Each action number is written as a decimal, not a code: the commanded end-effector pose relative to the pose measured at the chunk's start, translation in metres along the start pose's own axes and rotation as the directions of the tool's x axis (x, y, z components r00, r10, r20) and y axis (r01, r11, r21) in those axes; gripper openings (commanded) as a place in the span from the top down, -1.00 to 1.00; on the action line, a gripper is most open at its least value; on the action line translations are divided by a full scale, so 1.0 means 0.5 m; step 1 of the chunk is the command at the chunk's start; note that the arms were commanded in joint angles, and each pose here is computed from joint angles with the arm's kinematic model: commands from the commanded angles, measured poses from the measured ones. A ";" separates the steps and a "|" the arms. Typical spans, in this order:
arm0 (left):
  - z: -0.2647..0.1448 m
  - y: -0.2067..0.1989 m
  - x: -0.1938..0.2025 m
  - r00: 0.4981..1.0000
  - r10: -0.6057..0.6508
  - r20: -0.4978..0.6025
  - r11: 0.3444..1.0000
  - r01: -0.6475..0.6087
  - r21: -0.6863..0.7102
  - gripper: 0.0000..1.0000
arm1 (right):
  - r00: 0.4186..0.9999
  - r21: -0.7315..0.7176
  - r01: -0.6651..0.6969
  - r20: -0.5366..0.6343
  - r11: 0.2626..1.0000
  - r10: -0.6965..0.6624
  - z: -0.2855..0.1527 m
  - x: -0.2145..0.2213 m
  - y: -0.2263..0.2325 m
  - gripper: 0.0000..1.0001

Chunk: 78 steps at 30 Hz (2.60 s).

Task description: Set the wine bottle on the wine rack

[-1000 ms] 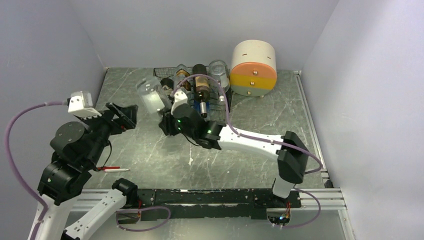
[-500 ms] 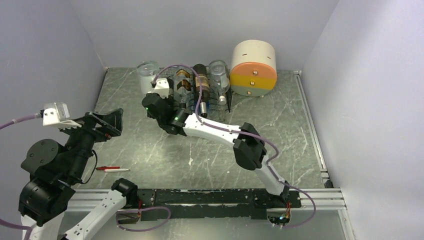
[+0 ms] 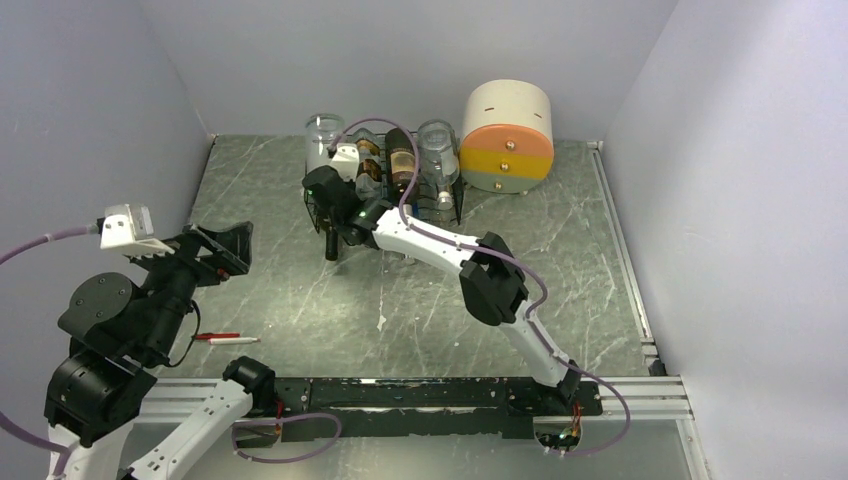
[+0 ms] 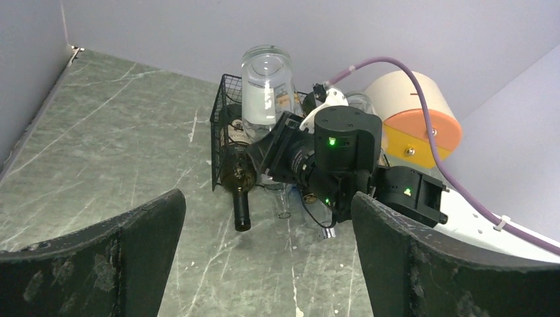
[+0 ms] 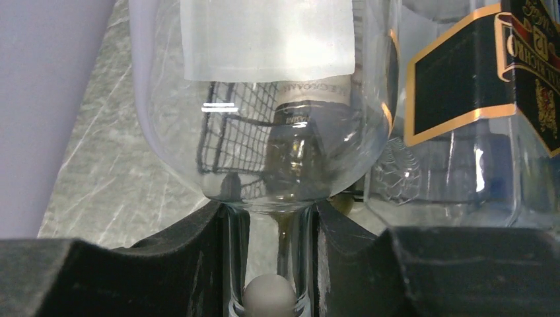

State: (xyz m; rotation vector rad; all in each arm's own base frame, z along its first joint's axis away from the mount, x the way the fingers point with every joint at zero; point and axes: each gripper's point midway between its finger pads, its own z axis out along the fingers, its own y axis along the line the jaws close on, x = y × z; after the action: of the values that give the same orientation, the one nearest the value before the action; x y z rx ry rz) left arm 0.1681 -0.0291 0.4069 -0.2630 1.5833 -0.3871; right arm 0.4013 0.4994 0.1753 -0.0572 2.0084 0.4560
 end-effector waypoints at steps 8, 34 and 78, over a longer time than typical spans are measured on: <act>0.011 0.000 0.018 0.999 0.020 -0.033 1.000 -0.020 -0.004 -0.99 | 0.965 -0.103 -0.182 0.173 0.978 0.198 0.011 -0.161 0.049 0.51; 0.027 -0.003 0.024 0.998 0.032 -0.052 0.999 -0.033 -0.017 -0.99 | 0.969 -0.114 -0.193 0.134 0.975 0.208 -0.008 -0.166 0.037 -0.44; 0.009 -0.077 0.005 0.996 0.083 0.028 0.970 -0.087 0.228 -0.90 | 0.957 0.252 -0.066 0.290 0.966 -0.011 -0.740 -0.220 -0.597 -0.62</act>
State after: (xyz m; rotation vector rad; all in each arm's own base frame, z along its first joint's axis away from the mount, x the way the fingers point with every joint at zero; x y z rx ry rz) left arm 0.1833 -0.0654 0.3823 -0.0723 1.6236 -0.4543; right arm 0.2165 0.1092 0.3041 0.1782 1.8141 0.2676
